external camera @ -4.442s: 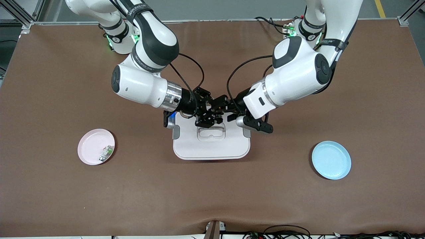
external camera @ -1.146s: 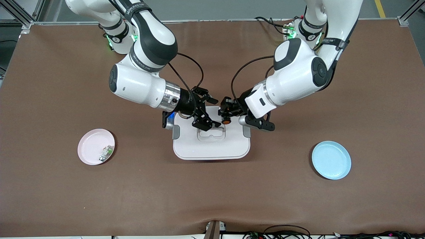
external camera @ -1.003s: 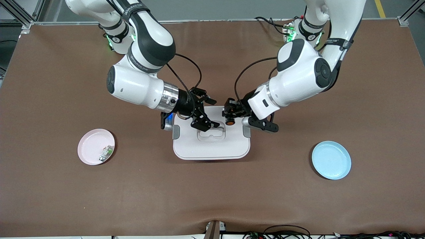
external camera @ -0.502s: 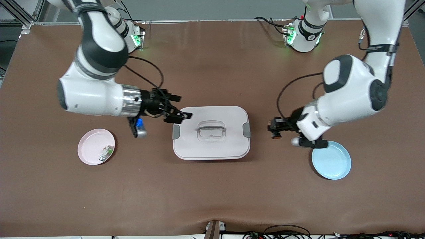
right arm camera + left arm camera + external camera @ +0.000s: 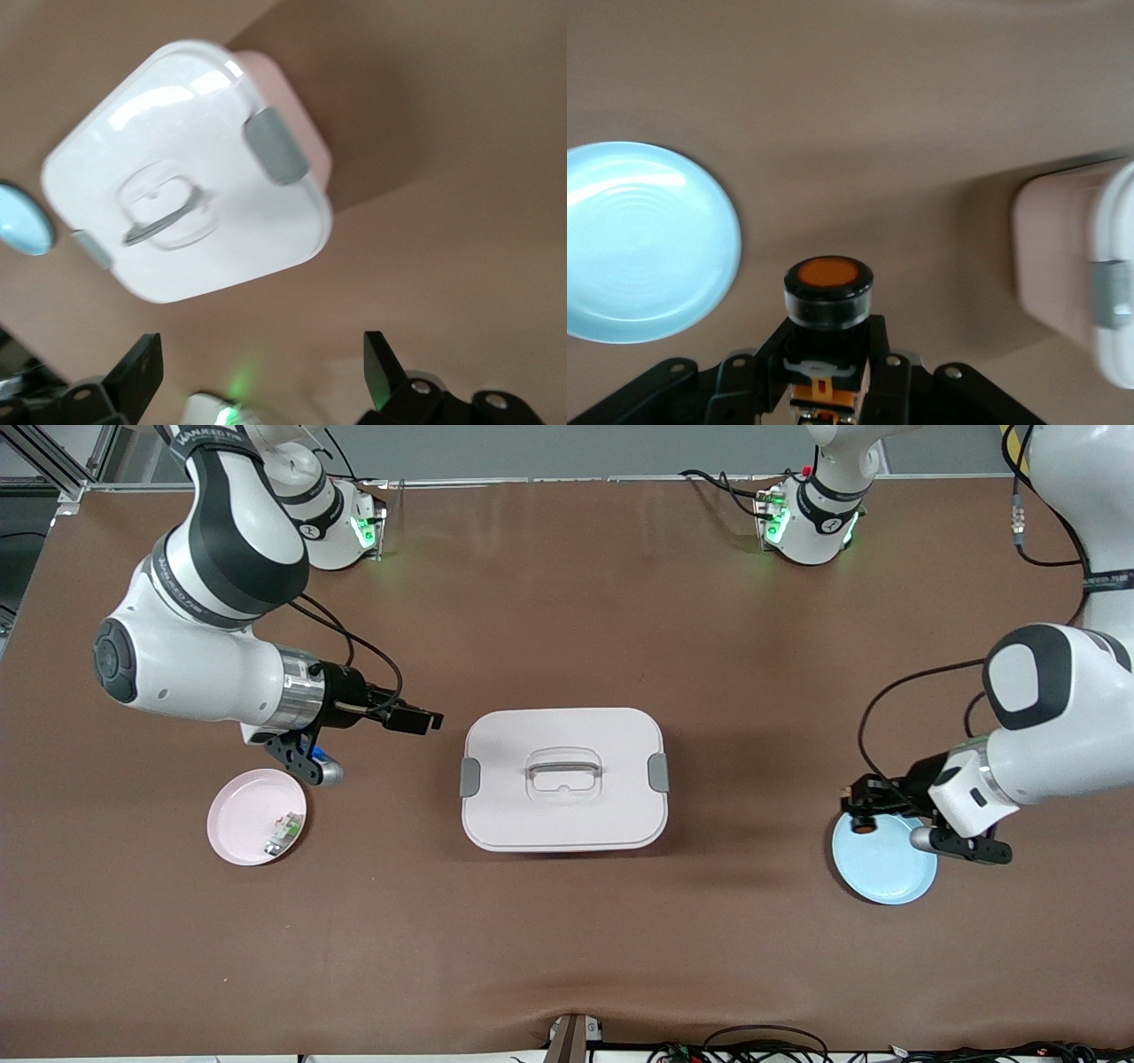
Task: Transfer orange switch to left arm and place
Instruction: 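Carry the switch to the blue plate while the right gripper withdraws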
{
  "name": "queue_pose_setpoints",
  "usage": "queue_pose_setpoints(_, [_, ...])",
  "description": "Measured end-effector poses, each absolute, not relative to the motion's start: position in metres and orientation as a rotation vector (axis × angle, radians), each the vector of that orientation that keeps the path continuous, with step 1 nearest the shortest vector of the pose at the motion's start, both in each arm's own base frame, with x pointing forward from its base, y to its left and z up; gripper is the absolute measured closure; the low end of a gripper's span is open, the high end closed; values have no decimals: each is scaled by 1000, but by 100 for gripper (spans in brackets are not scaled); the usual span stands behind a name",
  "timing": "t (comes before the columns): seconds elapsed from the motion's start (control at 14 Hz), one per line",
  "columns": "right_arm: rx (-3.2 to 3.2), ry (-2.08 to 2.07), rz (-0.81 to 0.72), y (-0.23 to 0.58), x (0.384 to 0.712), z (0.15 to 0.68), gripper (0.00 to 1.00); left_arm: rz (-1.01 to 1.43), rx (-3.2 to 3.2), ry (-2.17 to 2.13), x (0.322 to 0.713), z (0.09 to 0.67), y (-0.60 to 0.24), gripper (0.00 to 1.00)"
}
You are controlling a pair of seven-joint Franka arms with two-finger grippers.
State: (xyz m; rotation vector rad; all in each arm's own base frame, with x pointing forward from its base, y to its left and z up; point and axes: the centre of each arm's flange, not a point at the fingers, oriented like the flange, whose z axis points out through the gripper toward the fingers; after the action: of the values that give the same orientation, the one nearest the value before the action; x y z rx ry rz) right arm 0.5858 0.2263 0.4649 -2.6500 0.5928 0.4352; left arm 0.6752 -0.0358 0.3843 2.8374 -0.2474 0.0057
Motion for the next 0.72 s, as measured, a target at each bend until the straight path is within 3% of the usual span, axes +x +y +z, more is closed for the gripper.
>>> queue_pose_setpoints(0.36, [-2828, 374, 288, 161, 577, 450, 0, 13, 2896, -591, 697, 354, -21, 64])
queue_pose_setpoints(0.72, [-3004, 259, 204, 73, 571, 452, 0, 2, 2775, -1091, 704, 295, 46, 64])
